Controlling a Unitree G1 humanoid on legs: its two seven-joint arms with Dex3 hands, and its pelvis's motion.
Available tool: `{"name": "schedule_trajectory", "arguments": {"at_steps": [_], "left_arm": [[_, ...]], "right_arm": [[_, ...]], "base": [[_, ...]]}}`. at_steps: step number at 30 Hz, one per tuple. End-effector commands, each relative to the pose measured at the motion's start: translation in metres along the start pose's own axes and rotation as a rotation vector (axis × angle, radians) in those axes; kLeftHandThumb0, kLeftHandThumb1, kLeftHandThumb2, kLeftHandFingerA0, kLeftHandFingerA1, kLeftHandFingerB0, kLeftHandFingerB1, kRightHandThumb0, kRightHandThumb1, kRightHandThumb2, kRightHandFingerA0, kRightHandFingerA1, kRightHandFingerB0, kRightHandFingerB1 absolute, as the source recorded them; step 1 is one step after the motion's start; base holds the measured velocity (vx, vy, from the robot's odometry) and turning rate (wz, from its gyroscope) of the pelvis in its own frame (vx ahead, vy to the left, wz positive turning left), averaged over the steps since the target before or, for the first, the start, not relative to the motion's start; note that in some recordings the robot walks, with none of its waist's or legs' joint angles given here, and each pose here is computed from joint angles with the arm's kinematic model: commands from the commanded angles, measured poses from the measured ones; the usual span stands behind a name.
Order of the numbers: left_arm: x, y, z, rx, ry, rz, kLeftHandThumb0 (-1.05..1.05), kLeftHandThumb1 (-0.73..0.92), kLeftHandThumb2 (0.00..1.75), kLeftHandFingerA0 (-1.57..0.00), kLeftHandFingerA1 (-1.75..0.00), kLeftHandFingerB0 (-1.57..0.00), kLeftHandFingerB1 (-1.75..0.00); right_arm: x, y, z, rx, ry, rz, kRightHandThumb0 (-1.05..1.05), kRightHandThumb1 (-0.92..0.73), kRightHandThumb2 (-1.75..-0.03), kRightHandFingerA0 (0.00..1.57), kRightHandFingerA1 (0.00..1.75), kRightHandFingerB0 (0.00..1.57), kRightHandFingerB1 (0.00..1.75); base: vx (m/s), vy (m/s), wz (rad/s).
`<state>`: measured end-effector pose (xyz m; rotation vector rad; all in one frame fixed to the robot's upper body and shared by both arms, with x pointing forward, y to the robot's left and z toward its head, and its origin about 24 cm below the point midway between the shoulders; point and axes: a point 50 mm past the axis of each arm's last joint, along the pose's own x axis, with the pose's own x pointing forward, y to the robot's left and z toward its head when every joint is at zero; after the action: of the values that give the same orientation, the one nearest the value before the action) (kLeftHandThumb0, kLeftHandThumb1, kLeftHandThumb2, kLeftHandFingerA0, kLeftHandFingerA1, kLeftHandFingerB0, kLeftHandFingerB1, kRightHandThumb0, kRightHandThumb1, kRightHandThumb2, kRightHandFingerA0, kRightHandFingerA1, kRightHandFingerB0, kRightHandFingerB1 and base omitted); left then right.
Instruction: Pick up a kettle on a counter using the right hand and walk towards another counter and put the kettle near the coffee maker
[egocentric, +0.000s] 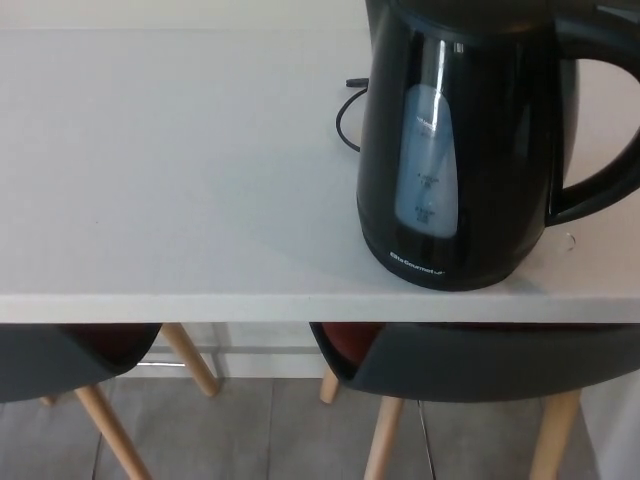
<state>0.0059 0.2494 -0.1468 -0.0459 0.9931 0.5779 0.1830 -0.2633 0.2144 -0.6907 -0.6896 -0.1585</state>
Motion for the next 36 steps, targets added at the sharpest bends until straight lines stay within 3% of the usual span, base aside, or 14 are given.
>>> {"name": "schedule_trajectory", "arguments": {"at_steps": [1, 2, 5, 7, 8, 12, 13, 16, 17, 21, 22, 26, 27, 36], "left_arm": [[-0.008, 0.015, 0.018, -0.037, -0.274, 0.082, -0.09, 0.39, 1.19, -1.09, -1.03, -0.97, -0.85], [-0.009, 0.014, 0.017, -0.039, -0.276, 0.081, -0.05, 0.29, 1.4, -1.1, -1.05, -0.97, -0.81], [-0.011, 0.012, 0.016, -0.043, -0.279, 0.078, -0.05, 0.29, 1.4, -1.1, -1.05, -0.97, -0.81], [-0.01, 0.013, 0.015, -0.043, -0.271, 0.08, -0.07, 0.37, 1.28, -1.09, -1.04, -0.97, -0.82], [-0.01, 0.013, 0.015, -0.045, -0.268, 0.084, -0.06, 0.32, 1.34, -1.07, -1.06, -0.95, -0.79], [-0.01, 0.013, 0.014, -0.048, -0.263, 0.089, -0.06, 0.32, 1.34, -1.07, -1.06, -0.95, -0.79], [-0.01, 0.015, 0.013, -0.042, -0.262, 0.088, -0.08, 0.4, 1.18, -1.09, -1.05, -0.96, -0.86], [-0.01, 0.016, 0.013, -0.041, -0.262, 0.088, -0.08, 0.4, 1.18, -1.09, -1.05, -0.96, -0.86], [-0.012, 0.012, 0.012, -0.038, -0.264, 0.087, -0.05, 0.32, 1.32, -1.07, -1.06, -0.98, -0.84], [-0.013, 0.012, 0.011, -0.037, -0.264, 0.087, -0.05, 0.32, 1.32, -1.07, -1.06, -0.98, -0.84], [-0.013, 0.013, 0.01, -0.038, -0.259, 0.086, -0.08, 0.35, 1.27, -1.08, -1.04, -0.97, -0.81], [-0.013, 0.014, 0.007, -0.039, -0.25, 0.085, -0.08, 0.35, 1.27, -1.08, -1.04, -0.97, -0.81], [-0.013, 0.015, 0.006, -0.048, -0.24, 0.089, -0.06, 0.36, 1.27, -1.08, -1.03, -0.97, -0.81], [-0.012, 0.016, 0.005, -0.056, -0.236, 0.09, -0.11, 0.42, 1.13, -1.07, -1.03, -0.94, -0.88]], "right_arm": [[0.042, 0.014, 0.002, -0.018, 0.186, 0.04, -0.73, -0.43, -0.83, 0.0, 0.31, 0.07, 0.24], [0.043, 0.017, -0.001, -0.013, 0.206, 0.024, -0.81, -0.47, -0.84, 0.0, 0.23, 0.13, 0.06], [0.046, 0.022, -0.005, -0.008, 0.241, 0.001, -0.81, -0.47, -0.84, 0.0, 0.23, 0.13, 0.06], [0.047, 0.024, -0.006, -0.007, 0.255, -0.003, -0.82, -0.47, -0.83, 0.0, 0.23, 0.13, 0.03], [0.049, 0.028, -0.008, 0.004, 0.271, -0.012, -0.86, -0.48, -0.88, 0.0, 0.24, 0.0, 0.02], [0.053, 0.033, -0.01, 0.018, 0.298, -0.027, -0.86, -0.48, -0.88, 0.0, 0.24, 0.0, 0.02], [0.059, 0.042, -0.01, 0.055, 0.318, -0.027, -0.84, -0.49, -0.84, 0.0, 0.14, 0.0, 0.0], [0.06, 0.044, -0.009, 0.058, 0.326, -0.028, -0.84, -0.49, -0.84, 0.0, 0.14, 0.0, 0.0], [0.066, 0.052, -0.012, 0.084, 0.336, -0.044, -0.82, -0.47, -0.84, 0.0, 0.16, 0.02, 0.02], [0.068, 0.054, -0.012, 0.085, 0.345, -0.049, -0.82, -0.47, -0.84, 0.0, 0.16, 0.02, 0.02], [0.068, 0.059, -0.015, 0.103, 0.369, -0.057, -0.8, -0.47, -0.85, 0.0, 0.22, 0.11, 0.08], [0.068, 0.068, -0.02, 0.128, 0.41, -0.07, -0.8, -0.47, -0.85, 0.0, 0.22, 0.11, 0.08], [0.066, 0.072, -0.026, 0.132, 0.45, -0.078, -0.71, -0.43, -0.87, 0.0, 0.31, 0.02, 0.23], [0.062, 0.086, -0.033, 0.135, 0.501, -0.09, -0.66, -0.42, -0.81, 0.02, 0.38, 0.02, 0.32]], "base": [[0.0, 0.0, 0.0], [0.0, 0.0, 0.0], [0.0, 0.0, 0.0], [0.0, 0.0, 0.0], [0.0, 0.0, 0.0], [0.0, 0.0, 0.0], [0.0, 0.0, 0.0], [0.0, 0.0, 0.0], [0.0, 0.0, 0.0], [0.0, 0.0, 0.0], [0.0, 0.0, 0.0], [0.0, 0.0, 0.0], [0.0, 0.0, 0.0], [0.0, 0.0, 0.0]]}}
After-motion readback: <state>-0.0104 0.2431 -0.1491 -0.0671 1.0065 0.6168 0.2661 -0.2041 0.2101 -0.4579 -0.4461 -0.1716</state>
